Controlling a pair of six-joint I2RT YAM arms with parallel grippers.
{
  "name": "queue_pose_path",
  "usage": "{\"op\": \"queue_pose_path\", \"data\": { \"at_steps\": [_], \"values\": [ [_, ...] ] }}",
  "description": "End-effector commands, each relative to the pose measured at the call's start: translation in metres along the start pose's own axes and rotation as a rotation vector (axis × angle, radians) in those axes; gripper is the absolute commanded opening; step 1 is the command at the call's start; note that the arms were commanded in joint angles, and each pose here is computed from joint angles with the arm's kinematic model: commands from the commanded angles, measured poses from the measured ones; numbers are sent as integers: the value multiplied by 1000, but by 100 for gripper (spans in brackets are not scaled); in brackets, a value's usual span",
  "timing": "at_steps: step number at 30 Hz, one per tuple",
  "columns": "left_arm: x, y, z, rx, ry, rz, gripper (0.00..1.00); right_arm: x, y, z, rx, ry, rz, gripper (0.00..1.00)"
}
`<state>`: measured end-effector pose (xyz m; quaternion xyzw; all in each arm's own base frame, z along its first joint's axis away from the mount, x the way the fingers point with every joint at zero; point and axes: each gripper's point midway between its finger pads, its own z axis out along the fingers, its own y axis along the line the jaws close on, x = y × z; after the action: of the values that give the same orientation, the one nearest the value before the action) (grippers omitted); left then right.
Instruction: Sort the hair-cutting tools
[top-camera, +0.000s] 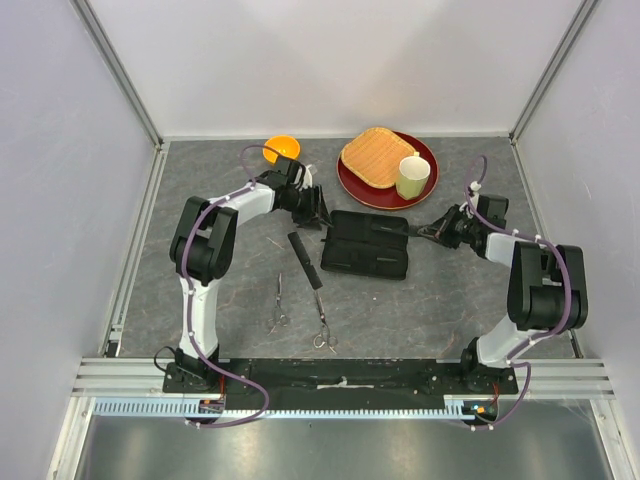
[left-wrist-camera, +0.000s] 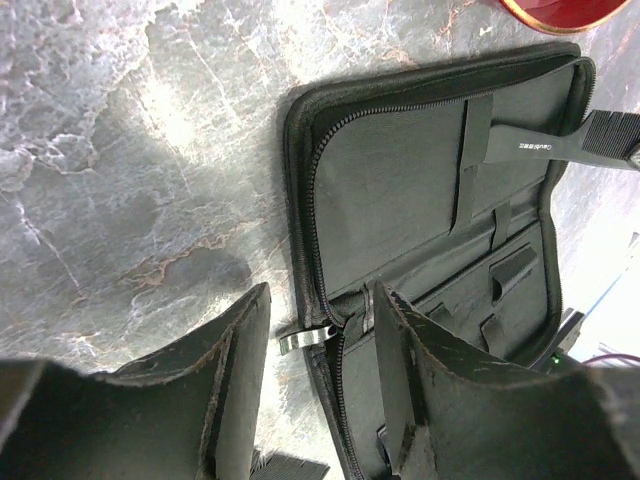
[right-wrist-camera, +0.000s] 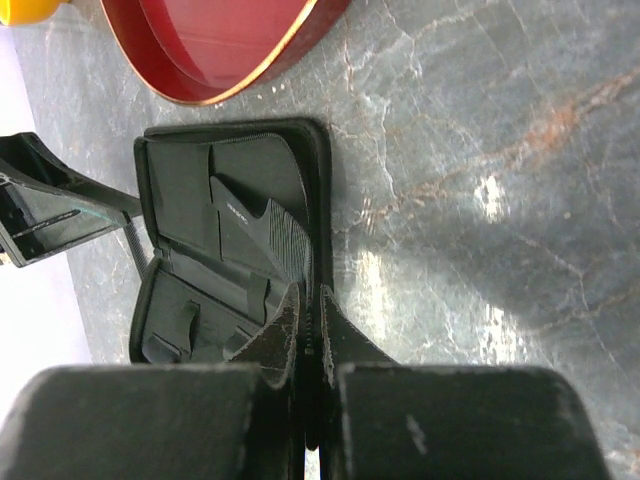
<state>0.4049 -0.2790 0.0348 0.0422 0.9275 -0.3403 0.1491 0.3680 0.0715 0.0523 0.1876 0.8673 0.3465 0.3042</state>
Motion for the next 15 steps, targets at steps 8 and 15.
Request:
{"op": "queue_pose_path", "data": {
  "at_steps": [8,15],
  "values": [
    [-1,3,8,-6,25,43,48,-25,-1,20,3,1,-93,0],
    [4,-3,13,32,53,57,45,0,5,35,-60,84,-82,0]
  ]
}}
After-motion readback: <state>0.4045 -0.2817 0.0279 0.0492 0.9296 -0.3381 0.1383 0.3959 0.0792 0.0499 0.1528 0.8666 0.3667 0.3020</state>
